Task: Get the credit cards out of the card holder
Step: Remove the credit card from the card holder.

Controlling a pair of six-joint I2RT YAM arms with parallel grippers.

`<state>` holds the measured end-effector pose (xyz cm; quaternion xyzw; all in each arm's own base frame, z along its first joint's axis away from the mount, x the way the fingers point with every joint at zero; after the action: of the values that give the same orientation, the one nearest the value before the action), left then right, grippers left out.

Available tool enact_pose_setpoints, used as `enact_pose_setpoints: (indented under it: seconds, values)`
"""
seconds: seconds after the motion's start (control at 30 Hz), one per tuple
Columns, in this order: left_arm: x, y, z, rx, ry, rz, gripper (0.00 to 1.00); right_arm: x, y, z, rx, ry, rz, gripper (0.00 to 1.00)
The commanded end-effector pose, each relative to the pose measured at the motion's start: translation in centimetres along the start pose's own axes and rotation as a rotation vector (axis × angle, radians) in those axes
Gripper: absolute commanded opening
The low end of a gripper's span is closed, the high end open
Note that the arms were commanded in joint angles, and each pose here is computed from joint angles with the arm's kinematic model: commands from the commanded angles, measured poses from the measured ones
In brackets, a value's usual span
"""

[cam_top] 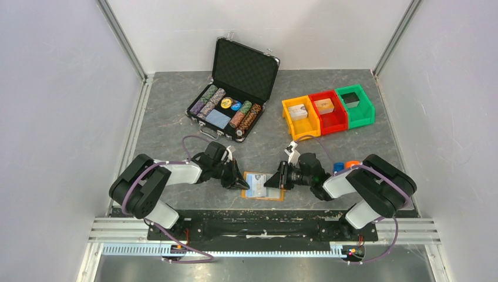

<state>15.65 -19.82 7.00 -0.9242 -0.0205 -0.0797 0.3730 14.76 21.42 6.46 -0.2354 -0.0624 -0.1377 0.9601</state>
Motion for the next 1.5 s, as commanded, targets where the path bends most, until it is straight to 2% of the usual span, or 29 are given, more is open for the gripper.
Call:
enact_pose_setpoints:
  seconds: [0.0,0.33,0.43,0.5,0.53,1.03,1.47]
  values:
    - [-1.2,0.6,2.4,0.126,-0.004,0.026,0.16,0.6,0.9,1.0,0.03,-0.026,-0.012,0.24]
    - [-1.3,0.7,2.4,0.12,-0.008,0.021,0.16,0.3,1.7,0.6,-0.011,0.001,-0.017,0.23]
    - [-1.4,0.6,2.5,0.119,-0.009,0.021,0.16,0.2,1.8,0.4,-0.016,0.027,-0.025,0.16]
    - [-1.4,0.5,2.5,0.12,-0.008,0.015,0.16,0.1,1.6,0.4,-0.008,0.039,-0.045,0.03]
    - [-1.5,0.5,2.5,0.122,-0.009,0.015,0.16,0.1,1.5,0.3,-0.008,0.042,-0.057,0.0]
    - [-1.8,-0.1,3.1,0.203,-0.008,0.013,0.16,0.0,-0.8,-0.4,-0.049,0.006,-0.103,0.0]
    - [-0.5,-1.2,1.3,0.196,0.012,-0.028,0.18,0.1,-2.1,-0.3,-0.072,-0.012,-0.12,0.0]
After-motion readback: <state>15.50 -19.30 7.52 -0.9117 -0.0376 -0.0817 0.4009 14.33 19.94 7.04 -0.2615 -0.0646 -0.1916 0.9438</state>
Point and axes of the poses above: each gripper's point midway between its finger pads, its own y axis out along the fingers, its own z axis along the line the jaws close on, x = y × z, the point moved 8 cm from there along -y, back along the fingers, and after that the axes turned 12 degrees about y, right-handed, at the moved point
